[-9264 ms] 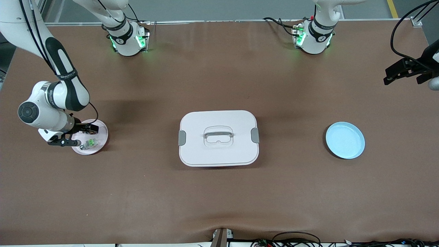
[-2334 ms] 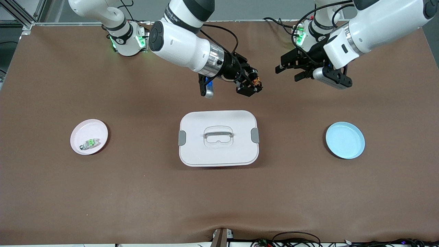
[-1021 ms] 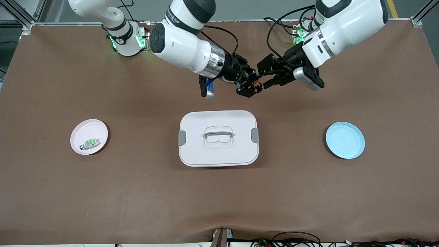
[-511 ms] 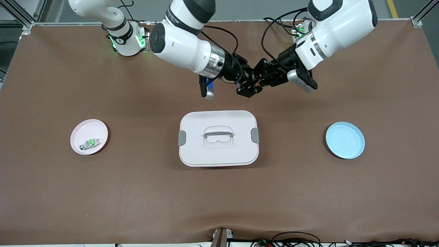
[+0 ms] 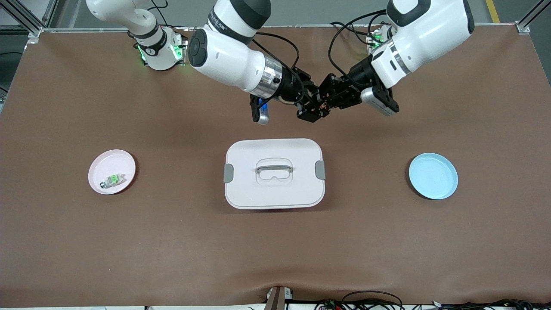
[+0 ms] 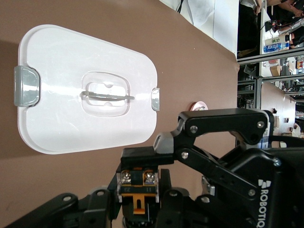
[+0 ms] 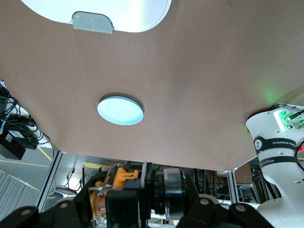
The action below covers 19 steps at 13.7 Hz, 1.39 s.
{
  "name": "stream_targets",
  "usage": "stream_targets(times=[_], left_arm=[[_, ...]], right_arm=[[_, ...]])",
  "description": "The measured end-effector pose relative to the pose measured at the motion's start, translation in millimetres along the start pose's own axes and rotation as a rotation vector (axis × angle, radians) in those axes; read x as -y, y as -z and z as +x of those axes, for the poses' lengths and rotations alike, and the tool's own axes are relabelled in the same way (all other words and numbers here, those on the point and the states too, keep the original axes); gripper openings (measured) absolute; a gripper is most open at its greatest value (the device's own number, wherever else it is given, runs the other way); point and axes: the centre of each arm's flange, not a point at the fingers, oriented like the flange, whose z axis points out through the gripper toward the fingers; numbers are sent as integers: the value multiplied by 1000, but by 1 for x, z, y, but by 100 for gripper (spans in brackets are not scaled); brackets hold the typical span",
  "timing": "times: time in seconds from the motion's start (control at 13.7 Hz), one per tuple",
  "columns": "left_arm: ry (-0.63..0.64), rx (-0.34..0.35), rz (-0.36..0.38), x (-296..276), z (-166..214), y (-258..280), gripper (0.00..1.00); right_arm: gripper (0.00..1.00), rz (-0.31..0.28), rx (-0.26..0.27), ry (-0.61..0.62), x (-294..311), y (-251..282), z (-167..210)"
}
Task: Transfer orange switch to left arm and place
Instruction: 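Grasp the switch with the left gripper while the right gripper releases it, then carry the switch to the blue plate while the right gripper withdraws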
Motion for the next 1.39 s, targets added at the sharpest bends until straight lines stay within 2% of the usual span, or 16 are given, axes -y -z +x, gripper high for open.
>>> stream_targets(times=[0.29,0.36,0.44,0.51,0.66,0.8,1.02,1.39], left_arm=[[-31,-3,67,14,10,8,34],[-30,-12,88,24,17,12,34],[-27,-24,109,34,25,17,34],[-26,-30,127,42,31,20,34],[-25,-32,152,53,38,21,34],[-44,-33,214,69,47,28,34],[-78,-13,324,105,64,50,34],[-208,116,479,173,82,71,34]], right_arm=[[77,24,7,-1,5,-4,0],[83,24,5,-2,7,-2,1],[94,17,3,-2,7,-2,1],[100,16,3,-2,7,-1,1],[100,21,4,-3,9,3,1],[100,26,7,-6,17,14,3],[100,-30,-4,12,25,44,8],[100,-193,-8,242,29,149,30]])
